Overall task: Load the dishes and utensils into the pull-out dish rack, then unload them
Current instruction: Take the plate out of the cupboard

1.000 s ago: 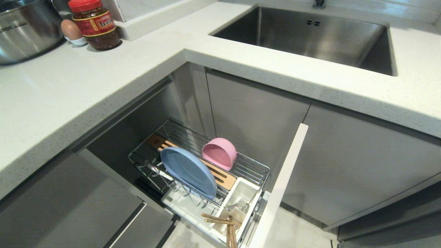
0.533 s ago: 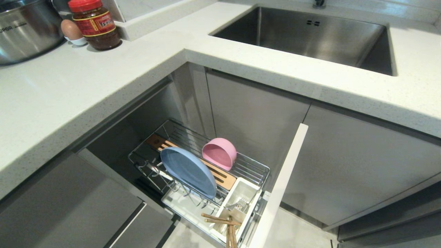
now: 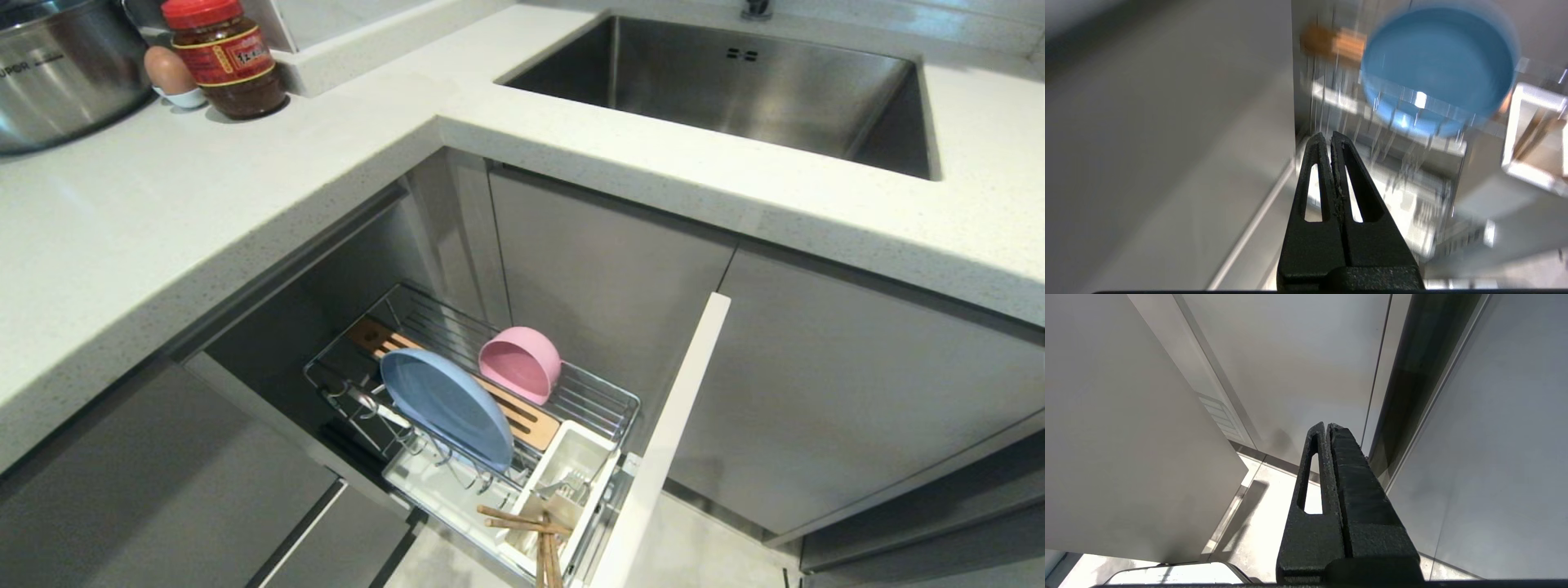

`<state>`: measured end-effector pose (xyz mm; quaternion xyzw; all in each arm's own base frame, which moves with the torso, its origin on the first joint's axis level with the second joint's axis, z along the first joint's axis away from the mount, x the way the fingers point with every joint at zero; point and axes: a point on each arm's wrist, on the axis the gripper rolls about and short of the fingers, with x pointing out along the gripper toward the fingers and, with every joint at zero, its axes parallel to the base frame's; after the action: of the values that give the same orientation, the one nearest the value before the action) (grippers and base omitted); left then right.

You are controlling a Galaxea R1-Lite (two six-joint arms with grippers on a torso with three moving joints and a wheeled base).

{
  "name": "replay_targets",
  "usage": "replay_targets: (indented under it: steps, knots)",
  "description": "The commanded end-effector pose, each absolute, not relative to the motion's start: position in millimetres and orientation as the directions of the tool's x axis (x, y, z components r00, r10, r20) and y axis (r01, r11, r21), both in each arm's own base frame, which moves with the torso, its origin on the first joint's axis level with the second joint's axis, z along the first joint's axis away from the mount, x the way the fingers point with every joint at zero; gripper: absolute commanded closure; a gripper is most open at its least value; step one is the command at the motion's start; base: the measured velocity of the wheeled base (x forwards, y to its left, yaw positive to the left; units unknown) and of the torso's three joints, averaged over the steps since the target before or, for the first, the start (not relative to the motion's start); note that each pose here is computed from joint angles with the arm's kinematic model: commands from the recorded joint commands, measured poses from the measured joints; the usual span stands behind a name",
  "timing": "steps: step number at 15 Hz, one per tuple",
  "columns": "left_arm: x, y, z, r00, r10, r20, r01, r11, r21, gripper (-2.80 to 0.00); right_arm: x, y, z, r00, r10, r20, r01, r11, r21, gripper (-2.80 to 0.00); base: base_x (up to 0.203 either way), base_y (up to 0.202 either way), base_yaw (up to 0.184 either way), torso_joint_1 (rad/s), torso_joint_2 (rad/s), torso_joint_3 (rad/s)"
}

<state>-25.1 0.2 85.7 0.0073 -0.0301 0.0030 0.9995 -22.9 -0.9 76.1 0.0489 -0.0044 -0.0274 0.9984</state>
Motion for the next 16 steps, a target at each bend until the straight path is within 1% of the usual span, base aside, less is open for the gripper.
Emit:
replay_targets:
  steps: [1,3,6,8,11,13,14,15,16]
  knots:
    - [-35,0,113,0.987,0.007,0.161,-0.010,1.000,0.017,0.00,-23,-1,76,0.998,-0.055,0.011,0.054,0.994,0.099,0.00,0.000,0.000,0.000,0.000,0.00,0.000]
    - [-53,0,147,0.963,0.005,0.268,-0.023,0.998,0.066,0.00,-23,-1,76,0.998,-0.055,0.011,0.054,0.994,0.099,0.00,0.000,0.000,0.000,0.000,0.00,0.000]
    - [-83,0,202,0.937,-0.015,0.350,-0.057,0.979,0.193,0.00,-23,-1,76,0.998,-0.055,0.011,0.054,0.994,0.099,0.00,0.000,0.000,0.000,0.000,0.00,0.000]
    - [-97,0,250,0.923,-0.018,0.384,-0.090,0.961,0.260,0.00,-23,-1,76,0.998,-0.055,0.011,0.054,0.994,0.099,0.00,0.000,0.000,0.000,0.000,0.00,0.000]
    - [-88,-2,328,0.917,0.001,0.398,-0.130,0.946,0.298,0.00,-23,-1,76,0.998,-0.055,0.011,0.054,0.994,0.099,0.00,0.000,0.000,0.000,0.000,0.00,0.000]
    - [-73,-3,375,0.906,0.024,0.423,-0.152,0.951,0.270,0.00,-23,-1,76,0.998,-0.055,0.011,0.054,0.994,0.099,0.00,0.000,0.000,0.000,0.000,0.00,0.000]
    - [-61,-3,395,0.904,0.041,0.426,-0.145,0.966,0.215,0.00,-23,-1,76,0.998,-0.055,0.011,0.054,0.994,0.099,0.00,0.000,0.000,0.000,0.000,0.00,0.000]
    - [-49,-2,410,0.904,0.061,0.423,-0.127,0.984,0.129,0.00,-23,-1,76,0.998,-0.055,0.011,0.054,0.994,0.099,0.00,0.000,0.000,0.000,0.000,0.00,0.000]
    - [-36,-1,418,0.909,0.081,0.409,-0.089,0.996,0.000,0.00,-23,-1,76,0.998,-0.055,0.011,0.054,0.994,0.099,0.00,0.000,0.000,0.000,0.000,0.00,0.000]
